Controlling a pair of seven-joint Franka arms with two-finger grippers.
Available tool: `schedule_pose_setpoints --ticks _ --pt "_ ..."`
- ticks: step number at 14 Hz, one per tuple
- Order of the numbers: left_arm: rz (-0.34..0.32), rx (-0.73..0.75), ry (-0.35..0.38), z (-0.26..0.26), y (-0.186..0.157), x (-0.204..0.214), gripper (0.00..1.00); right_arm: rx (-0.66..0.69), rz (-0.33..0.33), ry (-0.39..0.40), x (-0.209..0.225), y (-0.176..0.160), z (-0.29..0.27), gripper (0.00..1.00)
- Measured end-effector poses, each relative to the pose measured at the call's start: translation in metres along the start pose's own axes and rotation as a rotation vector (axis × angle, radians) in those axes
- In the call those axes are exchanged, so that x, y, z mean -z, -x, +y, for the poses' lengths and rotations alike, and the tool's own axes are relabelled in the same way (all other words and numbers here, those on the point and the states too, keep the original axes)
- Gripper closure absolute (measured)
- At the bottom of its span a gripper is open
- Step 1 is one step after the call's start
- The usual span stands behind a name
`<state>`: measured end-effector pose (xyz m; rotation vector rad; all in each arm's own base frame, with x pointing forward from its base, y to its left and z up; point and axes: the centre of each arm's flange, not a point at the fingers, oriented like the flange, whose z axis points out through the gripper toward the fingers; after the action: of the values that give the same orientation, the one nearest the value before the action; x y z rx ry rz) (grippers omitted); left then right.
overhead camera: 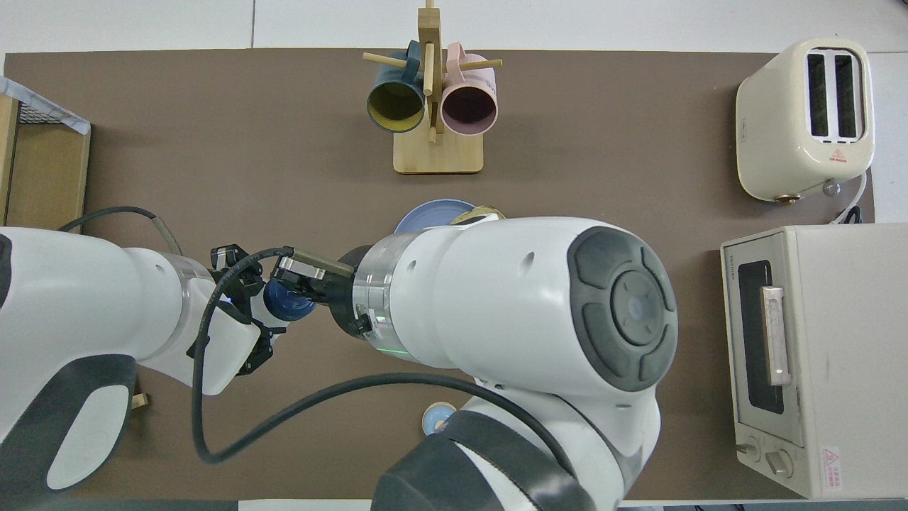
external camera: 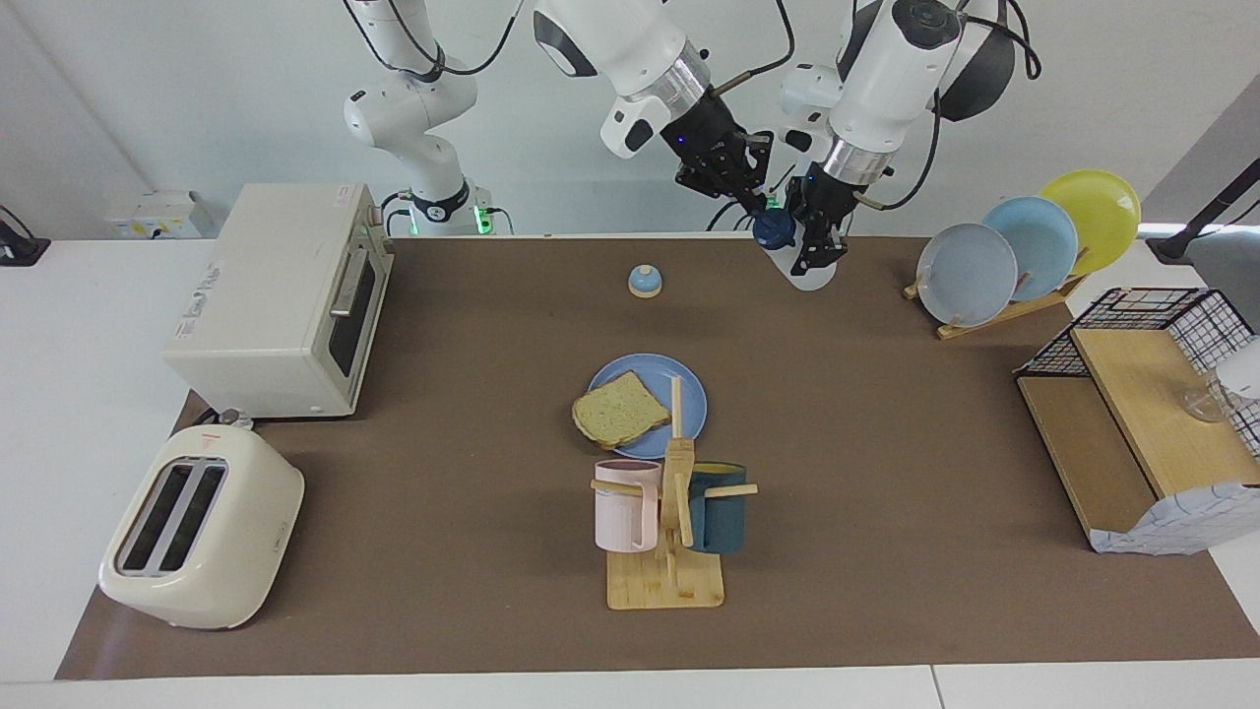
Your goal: Put bread on plate and add seasoning
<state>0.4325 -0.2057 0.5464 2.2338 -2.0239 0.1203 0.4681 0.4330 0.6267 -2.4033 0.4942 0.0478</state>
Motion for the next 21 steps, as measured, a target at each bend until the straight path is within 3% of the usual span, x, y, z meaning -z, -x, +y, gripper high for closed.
schedule_pose_setpoints --ticks 4,8,11,15,17,21 --pt "-0.009 -0.007 0.014 0.003 0.000 -0.005 0.55 -0.036 0.043 -0.083 0.007 -0.010 -0.001 0.90" --pt "-0.013 -0.017 0.015 0.006 -0.004 -0.007 0.55 -0.043 0.046 -0.080 0.005 -0.013 0.003 0.91" --pt "-0.015 -0.016 0.018 0.006 -0.004 -0.008 0.55 -0.056 0.048 -0.063 0.006 -0.020 0.011 0.63" --pt "-0.016 -0.012 0.020 0.006 -0.003 -0.009 0.55 0.025 0.128 0.132 0.029 -0.066 0.046 0.22" --pt "-0.012 -0.002 0.013 0.005 -0.004 -0.008 0.55 0.085 0.130 0.247 0.050 -0.101 0.077 0.01" --pt "-0.016 0.033 0.005 0.003 -0.012 -0.017 0.55 0.216 0.099 0.493 0.127 -0.170 0.148 0.00"
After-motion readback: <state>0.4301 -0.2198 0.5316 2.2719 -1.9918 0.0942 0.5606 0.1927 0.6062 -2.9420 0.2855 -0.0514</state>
